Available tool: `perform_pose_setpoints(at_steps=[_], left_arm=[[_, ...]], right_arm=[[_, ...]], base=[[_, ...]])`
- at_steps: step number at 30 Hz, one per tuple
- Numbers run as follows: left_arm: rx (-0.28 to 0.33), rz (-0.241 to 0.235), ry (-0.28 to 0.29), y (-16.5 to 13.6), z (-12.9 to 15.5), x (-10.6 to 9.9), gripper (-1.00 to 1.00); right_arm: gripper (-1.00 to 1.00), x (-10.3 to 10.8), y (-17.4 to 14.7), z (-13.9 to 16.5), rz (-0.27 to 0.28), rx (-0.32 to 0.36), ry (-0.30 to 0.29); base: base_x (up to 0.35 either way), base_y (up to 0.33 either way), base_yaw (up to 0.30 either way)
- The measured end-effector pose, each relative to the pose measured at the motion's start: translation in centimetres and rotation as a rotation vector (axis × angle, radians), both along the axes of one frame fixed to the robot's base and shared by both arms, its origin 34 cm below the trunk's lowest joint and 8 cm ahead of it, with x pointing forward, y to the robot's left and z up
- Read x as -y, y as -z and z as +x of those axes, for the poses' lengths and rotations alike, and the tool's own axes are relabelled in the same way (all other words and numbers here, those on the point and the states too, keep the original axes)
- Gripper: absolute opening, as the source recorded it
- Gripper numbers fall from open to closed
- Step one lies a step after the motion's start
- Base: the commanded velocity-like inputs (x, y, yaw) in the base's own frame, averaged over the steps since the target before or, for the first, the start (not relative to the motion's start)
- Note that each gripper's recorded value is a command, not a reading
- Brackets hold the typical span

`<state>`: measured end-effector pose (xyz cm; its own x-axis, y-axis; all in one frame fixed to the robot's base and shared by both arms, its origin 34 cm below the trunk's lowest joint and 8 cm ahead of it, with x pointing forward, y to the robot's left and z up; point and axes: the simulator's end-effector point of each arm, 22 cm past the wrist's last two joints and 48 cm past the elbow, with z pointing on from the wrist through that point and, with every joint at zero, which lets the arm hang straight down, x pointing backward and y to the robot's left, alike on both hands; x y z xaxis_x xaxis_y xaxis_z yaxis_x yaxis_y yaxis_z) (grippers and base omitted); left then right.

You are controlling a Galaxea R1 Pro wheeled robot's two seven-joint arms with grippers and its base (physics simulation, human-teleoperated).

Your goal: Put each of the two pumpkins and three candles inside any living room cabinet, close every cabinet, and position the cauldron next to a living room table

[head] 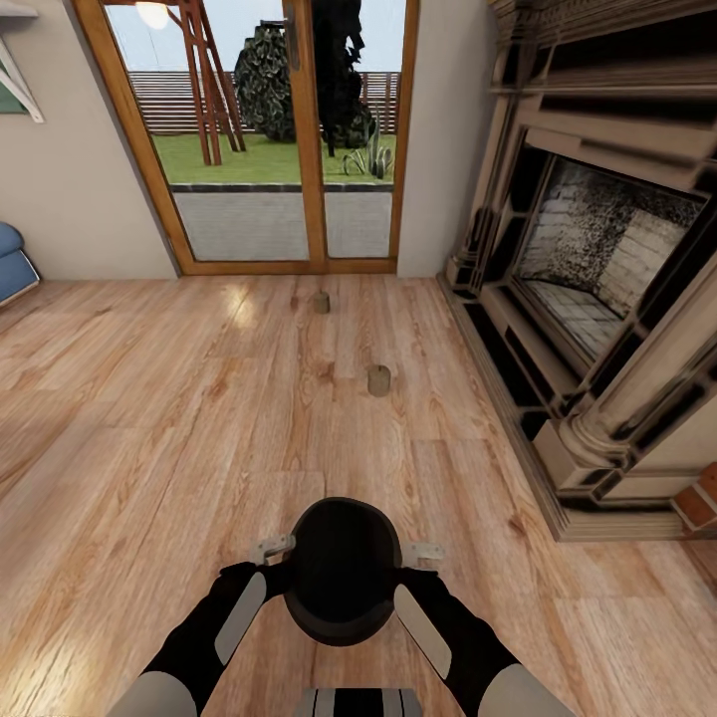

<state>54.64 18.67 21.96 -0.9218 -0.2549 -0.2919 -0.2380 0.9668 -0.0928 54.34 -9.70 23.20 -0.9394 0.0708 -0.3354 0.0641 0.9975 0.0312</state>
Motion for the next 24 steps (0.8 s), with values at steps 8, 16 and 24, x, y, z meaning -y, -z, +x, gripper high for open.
perform_pose_setpoints(at_steps=[8,16,24], left_arm=[[0.0,0.002,0.001,0.0,0.0,-0.1,1.0],[0.0,0.002,0.001,0.0,0.0,-0.1,1.0],[0.0,0.002,0.001,0.0,0.0,-0.1,1.0]], right_arm=[[1.0,0.3,0.4,-0.3,-0.007,-0.005,0.005],[1.0,1.2,1.6,-1.2,-0.027,-0.007,0.028],[1.0,1.2,1.6,-1.2,-0.028,-0.005,0.029]], base=[[0.0,0.0,0.0],[0.0,0.0,0.0],[0.0,0.0,0.0]])
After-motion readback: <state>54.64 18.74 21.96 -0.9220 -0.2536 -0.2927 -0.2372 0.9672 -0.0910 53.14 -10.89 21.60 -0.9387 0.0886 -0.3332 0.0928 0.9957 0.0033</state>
